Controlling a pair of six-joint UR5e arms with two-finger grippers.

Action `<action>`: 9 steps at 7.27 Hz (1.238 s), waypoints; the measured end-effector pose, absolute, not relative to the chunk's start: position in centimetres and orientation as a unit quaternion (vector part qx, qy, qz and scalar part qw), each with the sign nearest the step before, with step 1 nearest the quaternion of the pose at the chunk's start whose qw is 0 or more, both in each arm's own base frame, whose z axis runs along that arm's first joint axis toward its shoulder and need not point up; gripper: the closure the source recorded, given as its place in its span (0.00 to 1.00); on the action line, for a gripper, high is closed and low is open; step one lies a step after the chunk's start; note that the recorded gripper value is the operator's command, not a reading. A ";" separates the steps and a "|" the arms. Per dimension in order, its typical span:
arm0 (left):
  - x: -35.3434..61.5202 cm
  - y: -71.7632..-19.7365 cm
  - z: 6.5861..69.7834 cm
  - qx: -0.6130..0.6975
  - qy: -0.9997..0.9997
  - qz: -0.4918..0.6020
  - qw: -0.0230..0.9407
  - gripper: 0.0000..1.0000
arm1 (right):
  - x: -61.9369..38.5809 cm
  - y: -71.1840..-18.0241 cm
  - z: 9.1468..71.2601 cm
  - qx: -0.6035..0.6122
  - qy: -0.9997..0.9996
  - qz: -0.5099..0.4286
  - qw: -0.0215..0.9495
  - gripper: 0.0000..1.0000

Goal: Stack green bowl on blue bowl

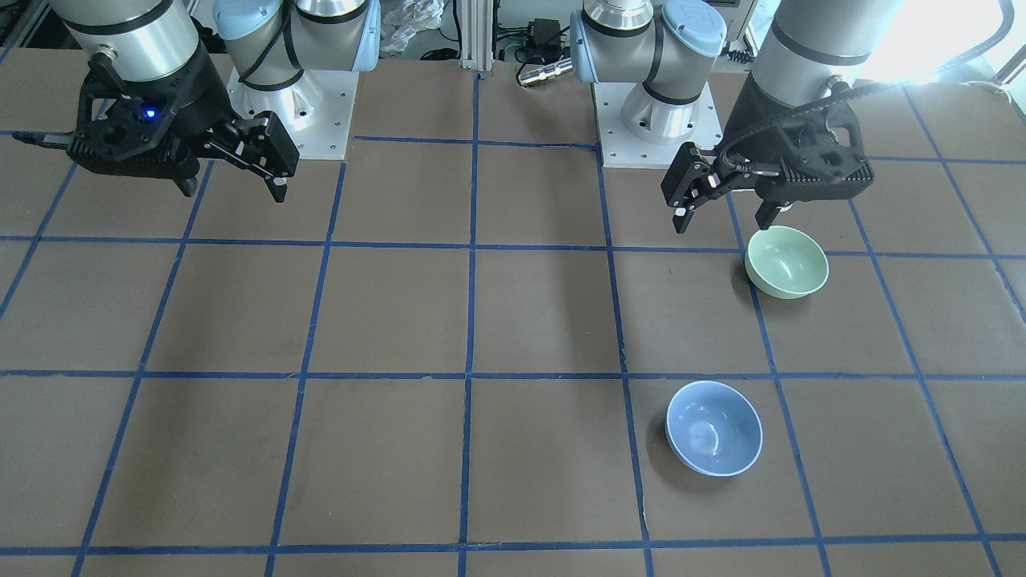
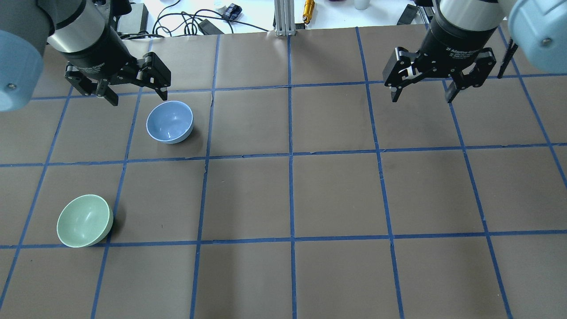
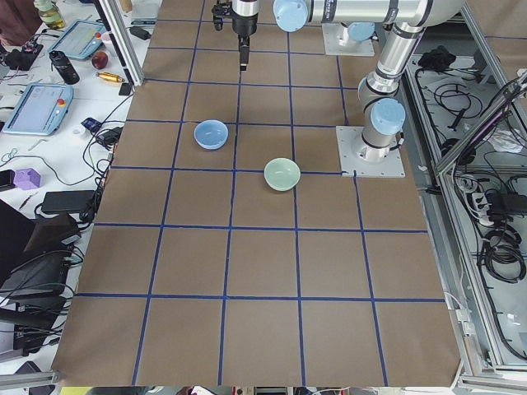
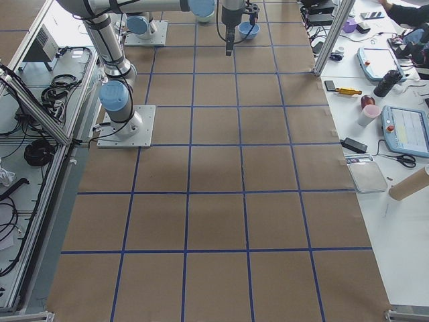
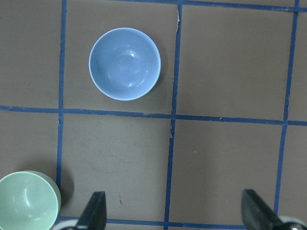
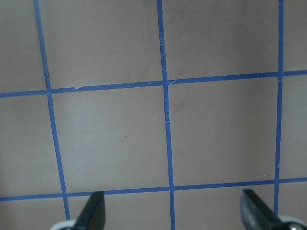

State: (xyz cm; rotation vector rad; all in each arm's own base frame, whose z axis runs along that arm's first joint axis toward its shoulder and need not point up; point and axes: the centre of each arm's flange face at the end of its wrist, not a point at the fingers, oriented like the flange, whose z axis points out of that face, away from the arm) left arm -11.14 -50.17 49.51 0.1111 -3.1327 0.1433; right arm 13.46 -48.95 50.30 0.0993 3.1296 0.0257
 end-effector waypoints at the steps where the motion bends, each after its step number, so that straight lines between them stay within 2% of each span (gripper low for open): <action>1: -11.2 -50.2 49.6 0.035 -0.998 0.046 0.002 0.01 | 13.5 -48.9 50.3 0.032 0.999 0.008 0.005 0.00; 9: -11.2 -49.9 49.6 0.035 -0.998 0.046 0.002 0.00 | 13.5 -48.9 50.3 0.032 0.999 0.008 0.005 0.00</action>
